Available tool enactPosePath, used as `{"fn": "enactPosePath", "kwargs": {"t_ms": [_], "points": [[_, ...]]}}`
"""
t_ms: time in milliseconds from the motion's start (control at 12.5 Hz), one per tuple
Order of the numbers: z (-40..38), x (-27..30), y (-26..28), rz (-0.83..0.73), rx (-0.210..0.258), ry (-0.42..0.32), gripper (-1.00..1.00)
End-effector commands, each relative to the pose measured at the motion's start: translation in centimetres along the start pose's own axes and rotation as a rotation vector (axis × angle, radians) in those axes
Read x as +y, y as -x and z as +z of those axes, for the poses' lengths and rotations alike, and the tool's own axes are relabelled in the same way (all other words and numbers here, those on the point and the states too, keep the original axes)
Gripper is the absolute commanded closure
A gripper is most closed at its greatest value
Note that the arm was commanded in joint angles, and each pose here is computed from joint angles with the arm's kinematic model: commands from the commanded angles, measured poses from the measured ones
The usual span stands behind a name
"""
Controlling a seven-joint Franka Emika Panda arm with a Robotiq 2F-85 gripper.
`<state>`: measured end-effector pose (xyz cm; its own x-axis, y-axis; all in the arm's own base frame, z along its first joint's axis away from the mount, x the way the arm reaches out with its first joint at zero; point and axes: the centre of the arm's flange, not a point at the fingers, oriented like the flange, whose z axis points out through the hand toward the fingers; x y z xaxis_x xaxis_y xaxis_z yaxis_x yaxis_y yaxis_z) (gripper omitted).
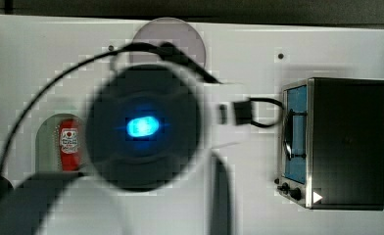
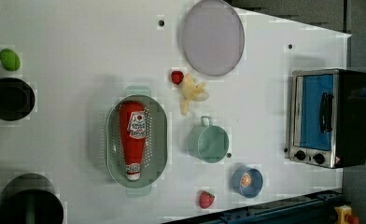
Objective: Pick ketchup from strainer and place it on the table
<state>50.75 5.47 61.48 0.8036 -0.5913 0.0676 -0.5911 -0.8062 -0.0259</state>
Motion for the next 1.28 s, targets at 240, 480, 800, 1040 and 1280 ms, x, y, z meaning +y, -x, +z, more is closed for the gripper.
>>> {"fn": "enactPosePath", "kwargs": {"t_ms": [240,480,800,1040,1280], "points": [[7.4,-13.4,11.5,-0.336,-0.103,0.051,-1.0],[10.8,-18.3,17.8,-0.459,-0.137,0.034,-1.0],[17.4,-21.6,24.3,-0.558,-0.185,0.019,-1.0],[23.4,-22.1,26.5,-0.574,-0.149,0.016,-1.0],[29.3,-22.3,27.7,-0.609,-0.115,-0.008,-1.0]]}}
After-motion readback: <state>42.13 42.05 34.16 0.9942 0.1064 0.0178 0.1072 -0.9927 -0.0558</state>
